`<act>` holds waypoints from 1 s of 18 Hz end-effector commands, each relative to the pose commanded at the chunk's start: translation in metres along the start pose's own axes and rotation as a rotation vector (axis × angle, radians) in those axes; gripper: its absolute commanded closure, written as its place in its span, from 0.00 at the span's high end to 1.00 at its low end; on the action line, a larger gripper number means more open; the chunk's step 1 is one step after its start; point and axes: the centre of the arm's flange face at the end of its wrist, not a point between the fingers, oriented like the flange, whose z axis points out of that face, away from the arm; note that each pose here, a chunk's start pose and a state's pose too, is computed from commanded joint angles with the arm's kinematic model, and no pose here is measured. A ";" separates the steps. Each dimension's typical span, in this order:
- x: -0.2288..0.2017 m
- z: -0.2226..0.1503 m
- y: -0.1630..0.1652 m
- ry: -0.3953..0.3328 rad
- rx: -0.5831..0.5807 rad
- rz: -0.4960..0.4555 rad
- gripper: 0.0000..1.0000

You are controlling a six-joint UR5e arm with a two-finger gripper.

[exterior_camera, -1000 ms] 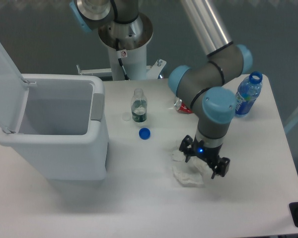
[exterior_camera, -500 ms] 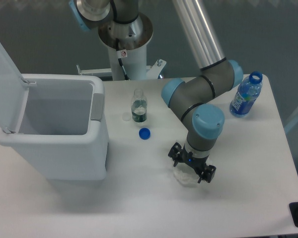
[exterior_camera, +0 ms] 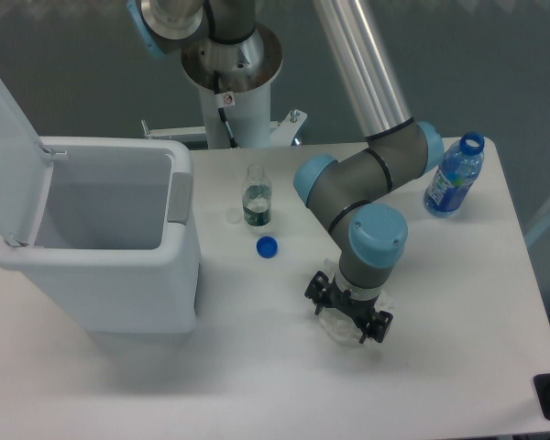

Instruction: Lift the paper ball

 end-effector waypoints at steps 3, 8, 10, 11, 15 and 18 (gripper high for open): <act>0.000 -0.002 0.000 -0.003 -0.004 0.002 0.23; -0.004 -0.014 -0.001 -0.023 0.005 -0.004 0.15; -0.006 -0.019 0.000 -0.030 0.010 -0.004 0.13; -0.007 -0.024 0.000 -0.037 0.013 -0.007 0.10; -0.017 -0.049 0.002 -0.078 0.029 -0.014 0.06; -0.029 -0.089 0.010 -0.120 0.038 -0.031 0.04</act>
